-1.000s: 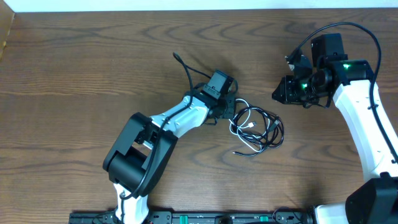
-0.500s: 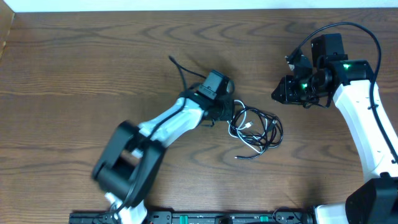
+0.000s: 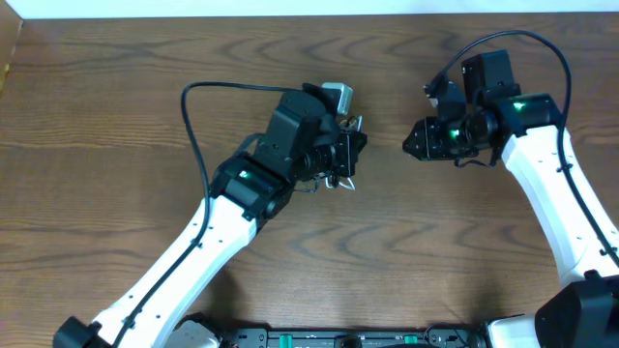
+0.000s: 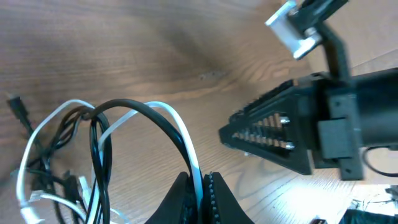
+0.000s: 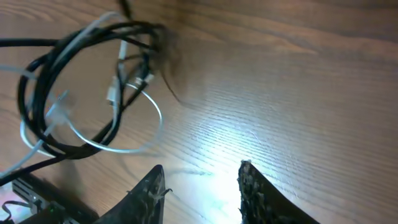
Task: Untangle cables
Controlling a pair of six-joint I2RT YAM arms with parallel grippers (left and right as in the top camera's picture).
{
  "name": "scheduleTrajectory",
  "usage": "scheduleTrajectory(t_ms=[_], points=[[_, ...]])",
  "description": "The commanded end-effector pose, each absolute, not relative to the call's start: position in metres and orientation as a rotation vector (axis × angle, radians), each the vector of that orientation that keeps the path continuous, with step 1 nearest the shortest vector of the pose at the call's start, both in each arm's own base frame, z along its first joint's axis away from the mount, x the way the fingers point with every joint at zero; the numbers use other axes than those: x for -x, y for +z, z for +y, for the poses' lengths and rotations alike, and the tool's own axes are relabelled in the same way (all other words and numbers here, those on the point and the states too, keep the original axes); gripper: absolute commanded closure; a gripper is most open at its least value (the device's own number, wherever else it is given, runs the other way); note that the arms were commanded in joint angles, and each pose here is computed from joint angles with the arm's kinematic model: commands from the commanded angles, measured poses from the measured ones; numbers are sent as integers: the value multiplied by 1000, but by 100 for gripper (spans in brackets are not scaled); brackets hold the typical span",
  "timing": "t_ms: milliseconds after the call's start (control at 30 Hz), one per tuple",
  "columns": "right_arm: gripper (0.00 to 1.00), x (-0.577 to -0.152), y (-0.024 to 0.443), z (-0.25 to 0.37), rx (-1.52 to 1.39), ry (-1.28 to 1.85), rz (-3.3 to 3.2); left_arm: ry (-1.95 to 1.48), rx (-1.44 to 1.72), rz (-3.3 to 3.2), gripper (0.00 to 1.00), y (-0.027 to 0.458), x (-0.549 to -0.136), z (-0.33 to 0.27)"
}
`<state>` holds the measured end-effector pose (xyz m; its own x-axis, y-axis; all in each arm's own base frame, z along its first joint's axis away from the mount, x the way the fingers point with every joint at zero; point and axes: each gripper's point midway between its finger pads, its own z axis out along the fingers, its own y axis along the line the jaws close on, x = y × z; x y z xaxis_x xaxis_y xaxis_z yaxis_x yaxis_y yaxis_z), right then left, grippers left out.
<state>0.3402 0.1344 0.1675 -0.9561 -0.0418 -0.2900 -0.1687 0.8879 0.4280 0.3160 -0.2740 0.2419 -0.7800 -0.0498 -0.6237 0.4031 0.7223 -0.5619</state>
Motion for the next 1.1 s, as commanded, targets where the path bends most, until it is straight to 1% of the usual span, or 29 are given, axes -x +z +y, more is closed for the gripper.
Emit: scheduleTrajectory(t_ms=[0, 67, 100, 133, 167, 333, 500, 567, 633, 733, 833, 967, 1067], points=[[64, -340, 181, 143, 159, 706, 2749, -986, -211, 2243, 92, 267, -317, -264], [63, -339, 183, 147, 169, 739, 2745, -996, -156, 2233, 93, 273, -321, -255], [59, -338, 184, 150, 177, 768, 2741, -1009, -134, 2226, 93, 277, -322, -252], [50, -337, 186, 155, 195, 803, 2728, -1056, -101, 2215, 93, 285, -322, -246], [47, -337, 188, 159, 206, 821, 2719, -1084, -85, 2210, 93, 288, -323, -243], [43, -341, 189, 176, 252, 884, 2676, -1226, -38, 2199, 93, 300, -323, -238], [42, -349, 177, 199, 221, 926, 2673, -1338, -54, 2170, 93, 312, -319, -241], [39, -354, 170, 214, 204, 953, 2672, -1347, -64, 2162, 93, 315, -318, -242], [38, -356, 163, 225, 199, 964, 2679, -1348, -60, 2163, 92, 315, -318, -242], [37, -360, 147, 239, 149, 976, 2713, -1361, -35, 2169, 92, 315, -319, -242], [32, -366, 124, 251, 34, 983, 2765, -1366, -32, 2163, 92, 316, -319, -242], [28, -374, 82, 243, -213, 845, 2864, -1368, -40, 2143, 92, 322, -319, -242], [28, -374, 52, 237, -328, 775, 2925, -1361, -38, 2114, 93, 330, -318, -236]])
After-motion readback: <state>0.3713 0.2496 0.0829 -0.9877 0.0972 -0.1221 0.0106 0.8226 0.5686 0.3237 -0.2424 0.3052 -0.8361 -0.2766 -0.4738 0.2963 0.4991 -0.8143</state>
